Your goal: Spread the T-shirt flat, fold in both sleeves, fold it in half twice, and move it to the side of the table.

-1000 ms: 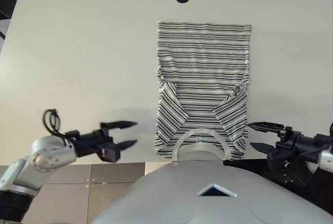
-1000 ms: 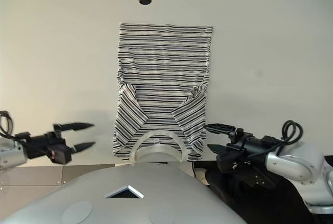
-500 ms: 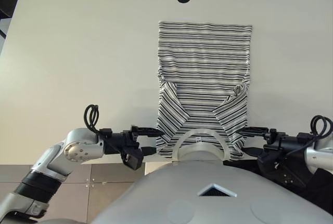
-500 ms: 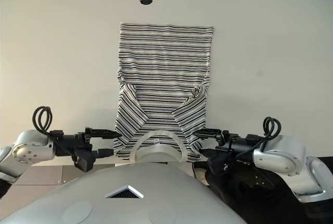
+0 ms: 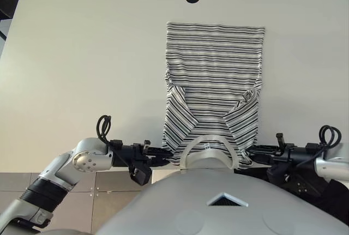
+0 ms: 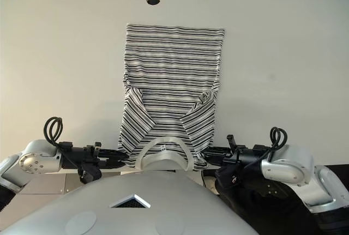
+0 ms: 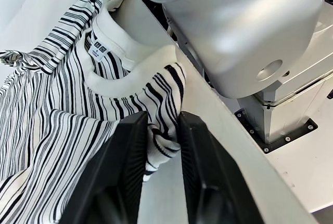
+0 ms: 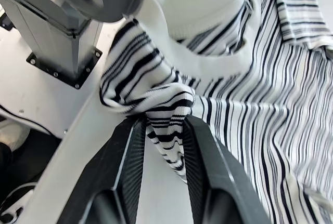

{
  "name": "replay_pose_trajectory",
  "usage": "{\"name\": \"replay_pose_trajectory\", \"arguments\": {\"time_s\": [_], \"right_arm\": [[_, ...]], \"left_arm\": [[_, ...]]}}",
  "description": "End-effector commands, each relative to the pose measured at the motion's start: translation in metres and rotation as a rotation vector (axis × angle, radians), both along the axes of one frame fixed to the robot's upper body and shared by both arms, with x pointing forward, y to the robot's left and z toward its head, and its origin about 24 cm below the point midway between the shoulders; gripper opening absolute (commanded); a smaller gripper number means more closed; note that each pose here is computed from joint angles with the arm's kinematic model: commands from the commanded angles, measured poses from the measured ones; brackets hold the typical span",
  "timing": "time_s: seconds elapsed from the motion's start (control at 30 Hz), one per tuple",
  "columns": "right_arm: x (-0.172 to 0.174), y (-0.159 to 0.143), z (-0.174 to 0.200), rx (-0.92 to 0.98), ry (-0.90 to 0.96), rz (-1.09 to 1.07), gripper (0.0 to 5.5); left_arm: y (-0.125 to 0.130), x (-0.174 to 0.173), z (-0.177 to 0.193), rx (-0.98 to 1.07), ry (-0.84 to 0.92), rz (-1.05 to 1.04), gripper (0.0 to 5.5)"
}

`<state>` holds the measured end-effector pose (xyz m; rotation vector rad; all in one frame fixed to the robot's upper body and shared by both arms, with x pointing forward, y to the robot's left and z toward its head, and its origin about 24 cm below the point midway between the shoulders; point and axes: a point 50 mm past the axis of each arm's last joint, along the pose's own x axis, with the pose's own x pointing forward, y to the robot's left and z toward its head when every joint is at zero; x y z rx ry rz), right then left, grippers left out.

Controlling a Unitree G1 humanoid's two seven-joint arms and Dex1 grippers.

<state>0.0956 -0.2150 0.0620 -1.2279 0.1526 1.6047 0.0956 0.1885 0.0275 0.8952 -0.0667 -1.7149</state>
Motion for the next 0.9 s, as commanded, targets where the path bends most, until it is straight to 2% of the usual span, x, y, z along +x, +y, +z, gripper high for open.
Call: {"name": "replay_pose_trajectory", "arguments": {"time_s": [0.03,0.13,0.27,0.33,0.67,0.87,0.9], "right_arm": [[0.006,-0.008,0.01,-0.019,-0.05,-0.04,1.25],[0.008,-0.01,0.016,-0.024,-0.07,-0.046,1.25],[0.005,-0.012,0.015,-0.042,-0.058,-0.035,2.02],[0.001,-0.014,0.013,-0.064,-0.034,-0.024,2.02],[-0.001,-0.006,0.002,-0.045,-0.026,0.01,3.91],[-0.005,0.011,-0.007,0.008,0.011,0.057,3.95],[-0.005,0.012,-0.006,0.009,0.015,0.059,3.75]], "left_arm": [[0.002,0.002,-0.003,0.032,0.002,0.0,0.42],[0.002,0.002,-0.004,0.028,0.002,0.007,0.12],[-0.001,0.002,-0.004,0.016,-0.001,0.004,0.1],[-0.002,0.003,-0.003,0.013,-0.002,0.003,0.1],[-0.006,0.006,-0.001,-0.003,-0.015,0.001,0.1],[-0.01,0.007,-0.001,-0.019,-0.017,-0.01,0.1],[-0.01,0.007,-0.001,-0.02,-0.017,-0.011,0.1]]}}
